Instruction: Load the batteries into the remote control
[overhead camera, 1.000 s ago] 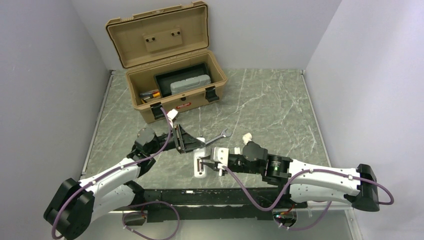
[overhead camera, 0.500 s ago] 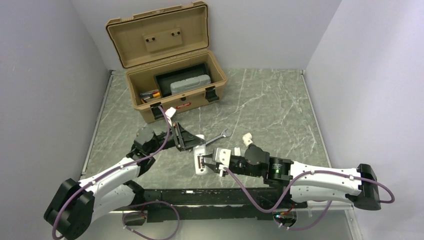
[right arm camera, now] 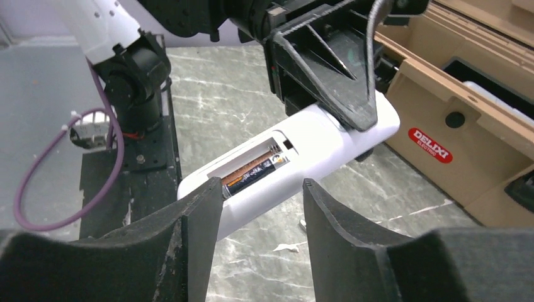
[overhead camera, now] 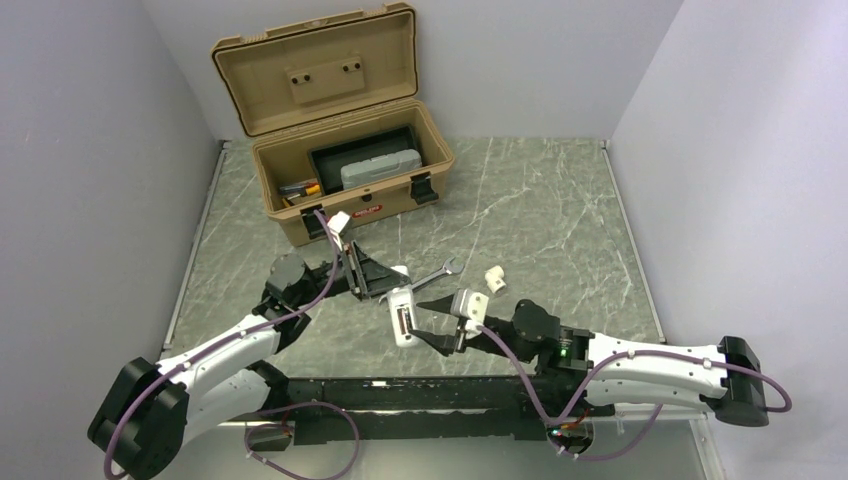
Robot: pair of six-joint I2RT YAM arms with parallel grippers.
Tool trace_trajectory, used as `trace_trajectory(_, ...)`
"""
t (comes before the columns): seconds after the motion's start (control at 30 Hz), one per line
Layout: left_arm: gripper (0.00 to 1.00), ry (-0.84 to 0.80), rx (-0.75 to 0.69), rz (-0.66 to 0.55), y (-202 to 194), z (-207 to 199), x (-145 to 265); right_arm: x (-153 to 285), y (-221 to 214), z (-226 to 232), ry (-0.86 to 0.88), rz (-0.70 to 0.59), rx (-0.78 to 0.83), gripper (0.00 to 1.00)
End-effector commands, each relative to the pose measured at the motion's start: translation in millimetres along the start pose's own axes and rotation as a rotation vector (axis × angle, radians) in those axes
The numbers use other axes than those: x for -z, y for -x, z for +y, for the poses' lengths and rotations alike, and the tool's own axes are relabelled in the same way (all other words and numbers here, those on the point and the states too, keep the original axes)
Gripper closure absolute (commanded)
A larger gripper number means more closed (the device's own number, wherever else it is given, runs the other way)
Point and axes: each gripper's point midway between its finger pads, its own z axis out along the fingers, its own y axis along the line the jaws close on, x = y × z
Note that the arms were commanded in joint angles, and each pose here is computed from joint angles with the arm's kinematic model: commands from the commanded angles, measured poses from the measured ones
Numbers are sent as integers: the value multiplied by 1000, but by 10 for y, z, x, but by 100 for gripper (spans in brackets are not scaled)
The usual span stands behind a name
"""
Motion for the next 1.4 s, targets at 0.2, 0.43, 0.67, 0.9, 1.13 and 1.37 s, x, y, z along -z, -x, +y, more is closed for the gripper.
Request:
trace_trajectory(0.2, 100, -112, -105, 3, 60, -394, -26, 47, 167, -270, -207, -98, -319, 35)
trace_trajectory(0.43, 100, -81, -132, 15, 51, -313, -41, -39, 222, -234, -226, -80, -549, 25)
trace_trajectory(0.67, 100, -88, -141, 18, 44, -304, -41, 31, 206, -384, -301, -110, -745, 22)
trace_trajectory(0.9, 100, -97, -160, 23, 43, -336, -42, 81, 74, -497, -279, -96, -901, 23)
trace_trajectory(1.13, 100, -20, -199, 19, 67, -224, -48, 7, 145, -344, -140, -59, -901, 24)
trace_trajectory(1.37, 100, 14, -220, 10, 93, -207, -40, -82, 119, -168, -35, 7, -887, 25)
